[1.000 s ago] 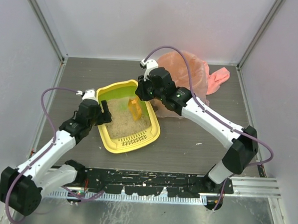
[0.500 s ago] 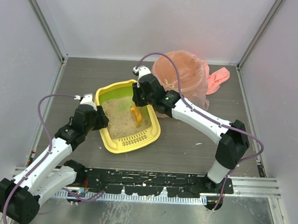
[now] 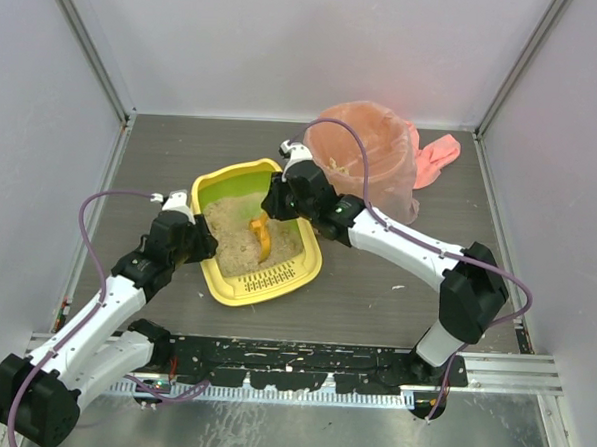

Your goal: Clean the litter box

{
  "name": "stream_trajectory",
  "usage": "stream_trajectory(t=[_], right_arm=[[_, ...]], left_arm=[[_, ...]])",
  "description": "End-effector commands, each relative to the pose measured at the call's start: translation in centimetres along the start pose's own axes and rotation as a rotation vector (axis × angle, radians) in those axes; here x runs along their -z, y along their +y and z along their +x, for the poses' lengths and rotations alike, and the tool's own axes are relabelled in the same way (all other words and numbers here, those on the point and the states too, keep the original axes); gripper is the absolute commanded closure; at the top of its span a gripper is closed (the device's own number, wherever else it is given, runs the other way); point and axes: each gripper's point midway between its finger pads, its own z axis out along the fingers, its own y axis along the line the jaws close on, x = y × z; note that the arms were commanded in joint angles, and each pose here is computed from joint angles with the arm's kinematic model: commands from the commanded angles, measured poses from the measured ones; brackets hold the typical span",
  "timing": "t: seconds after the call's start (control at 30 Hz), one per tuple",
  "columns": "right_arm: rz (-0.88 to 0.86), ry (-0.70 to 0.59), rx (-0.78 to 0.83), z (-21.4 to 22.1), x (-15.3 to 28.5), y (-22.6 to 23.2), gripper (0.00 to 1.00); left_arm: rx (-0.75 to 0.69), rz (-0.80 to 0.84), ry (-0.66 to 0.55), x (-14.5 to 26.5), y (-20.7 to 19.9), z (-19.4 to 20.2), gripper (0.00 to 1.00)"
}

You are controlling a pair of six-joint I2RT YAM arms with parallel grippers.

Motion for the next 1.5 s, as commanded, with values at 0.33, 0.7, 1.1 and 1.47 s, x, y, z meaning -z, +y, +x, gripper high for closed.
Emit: stream_trajectory(t=[0.33,0.7,1.1,1.47], right_arm=[[-0.061,-0.039,-0.322,3.8,0.7,0.2,0.99],[-0.099,-0.051,-0.487,8.0,-0.9,-0.8,0.99],[-0.192,-0.003,-0.549,10.9,-2.6,2.0,0.99],[-0.125,-0.114,-0.571,8.7,-0.5,0.4,0.99]], left_arm=[[0.014,0.172,0.05,-0.1,-3.5,0.7,0.59],[0.009,0.183,0.066,-0.5,-3.9,0.8,0.61],[0.0,0.177,0.076,-0.7,-3.7,1.0,0.62],[-0.018,0.062,-0.016,1.8,-2.0,-2.1,0.17]])
